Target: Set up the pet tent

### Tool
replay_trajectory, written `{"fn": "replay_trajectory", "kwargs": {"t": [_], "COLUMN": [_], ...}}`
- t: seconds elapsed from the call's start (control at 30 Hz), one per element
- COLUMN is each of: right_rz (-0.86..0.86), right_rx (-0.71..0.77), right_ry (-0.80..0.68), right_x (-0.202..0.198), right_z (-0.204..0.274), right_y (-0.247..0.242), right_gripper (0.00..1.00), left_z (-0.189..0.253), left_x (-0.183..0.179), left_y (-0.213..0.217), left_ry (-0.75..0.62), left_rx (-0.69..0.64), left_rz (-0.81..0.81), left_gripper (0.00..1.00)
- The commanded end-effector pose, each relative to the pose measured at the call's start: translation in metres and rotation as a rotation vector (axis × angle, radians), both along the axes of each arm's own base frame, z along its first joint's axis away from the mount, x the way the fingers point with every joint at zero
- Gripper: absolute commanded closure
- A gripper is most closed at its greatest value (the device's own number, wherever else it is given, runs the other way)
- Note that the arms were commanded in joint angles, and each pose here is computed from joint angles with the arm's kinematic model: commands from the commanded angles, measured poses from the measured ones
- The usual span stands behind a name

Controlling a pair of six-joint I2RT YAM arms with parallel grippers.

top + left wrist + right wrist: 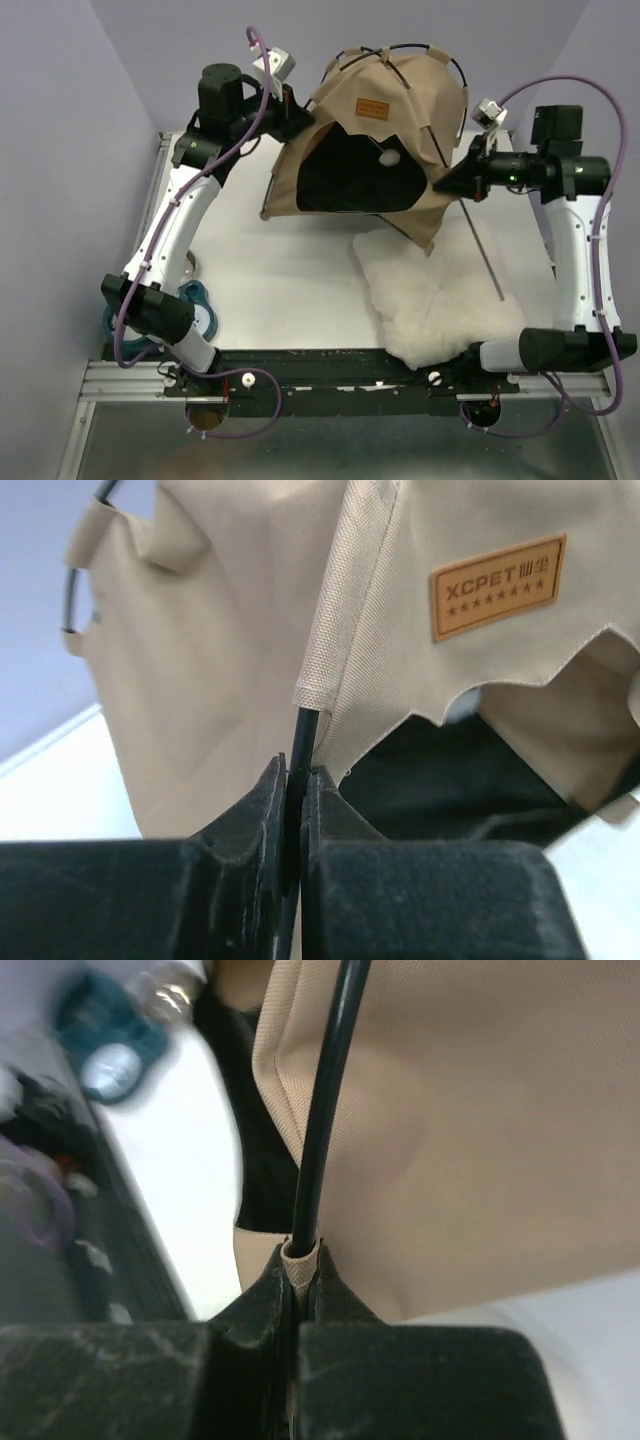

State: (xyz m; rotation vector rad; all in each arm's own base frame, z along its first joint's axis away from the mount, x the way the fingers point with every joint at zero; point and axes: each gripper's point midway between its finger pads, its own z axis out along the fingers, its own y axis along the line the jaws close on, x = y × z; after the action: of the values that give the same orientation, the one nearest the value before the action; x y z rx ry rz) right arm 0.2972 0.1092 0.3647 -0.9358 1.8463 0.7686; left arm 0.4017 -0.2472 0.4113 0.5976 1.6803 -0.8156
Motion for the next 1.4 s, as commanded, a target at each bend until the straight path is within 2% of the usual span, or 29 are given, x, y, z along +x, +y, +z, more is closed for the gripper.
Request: {"fn": "replay_trajectory", "kwargs": {"t": [0.0,0.07,0.1,0.13,0.17,0.2,0.23,0.3,0.37,0.43,0.53,0.6,0.7,0.83,0.93,1.0,1.07,1.23,1.3,1.37], "right_rz": [0.164,0.171,0.159,0.117,0.084,0.02,-0.083,-0.215,-0.324,-0.385,-0.296,-0.31,-0.388,-0.377,-0.368,-0.362,-0.37,-0.468,-0.51,-0.533], "right_rx": [0.399,0.495,0.515,0.526,0.532,0.541,0.555,0.579,0.596,0.611,0.641,0.604,0.613,0.63,0.62,0.618,0.601,0.604,0.591,0.574], "right_ry": [0.242,0.271,0.27,0.274,0.294,0.325,0.378,0.472,0.544,0.546,0.46,0.41,0.407,0.42,0.417,0.407,0.358,0.235,0.209,0.195], "right_x": [-0.031,-0.036,-0.036,-0.03,-0.026,-0.017,-0.002,0.02,0.037,0.05,0.05,0.052,0.063,0.061,0.06,0.06,0.056,0.035,0.024,0.012], "right_z": [0.03,0.045,0.048,0.048,0.045,0.038,0.026,0.003,-0.011,-0.013,-0.003,-0.006,-0.008,0.0,-0.002,0.002,0.009,0.028,0.029,0.029], "right_y": [0.084,0.107,0.116,0.122,0.129,0.133,0.132,0.131,0.13,0.132,0.145,0.148,0.146,0.164,0.176,0.177,0.17,0.135,0.12,0.109], "right_gripper": [0.99,0.99,0.94,0.92,0.98,0.99,0.99,0.99,0.99,0.99,0.99,0.99,0.99,0.99,0.99,0.99,0.99,0.99,0.99,0.99], "left_z": [-0.034,-0.045,-0.05,-0.054,-0.054,-0.057,-0.055,-0.036,-0.012,0.011,0.017,0.0,-0.041,-0.065,-0.08,-0.091,-0.085,-0.056,-0.035,-0.013], "left_x": [0.018,0.026,0.032,0.038,0.044,0.05,0.055,0.056,0.044,0.009,-0.047,-0.076,-0.113,-0.171,-0.214,-0.215,-0.196,-0.141,-0.128,-0.108], "left_y": [0.015,0.02,0.022,0.026,0.03,0.034,0.04,0.052,0.065,0.076,0.089,0.09,0.079,0.032,0.001,0.006,0.027,0.084,0.098,0.116], "left_ry": [0.032,0.063,0.075,0.083,0.08,0.082,0.074,0.067,0.04,-0.003,-0.093,-0.087,0.045,0.071,0.168,0.174,0.086,0.001,-0.08,-0.162], "left_rx": [0.178,0.214,0.224,0.225,0.217,0.205,0.186,0.086,-0.015,-0.096,-0.133,-0.114,-0.102,-0.118,-0.162,-0.156,-0.125,-0.127,-0.122,-0.113], "left_rz": [-0.064,-0.085,-0.081,-0.071,-0.054,-0.032,-0.001,0.049,0.057,0.038,0.053,0.042,-0.068,-0.275,-0.41,-0.365,-0.235,0.014,0.053,0.16], "left_gripper": [0.85,0.81,0.77,0.67,0.51,0.37,0.16,0.02,0.01,0.01,0.01,0.01,0.01,0.01,0.02,0.02,0.01,0.01,0.01,0.01]}}
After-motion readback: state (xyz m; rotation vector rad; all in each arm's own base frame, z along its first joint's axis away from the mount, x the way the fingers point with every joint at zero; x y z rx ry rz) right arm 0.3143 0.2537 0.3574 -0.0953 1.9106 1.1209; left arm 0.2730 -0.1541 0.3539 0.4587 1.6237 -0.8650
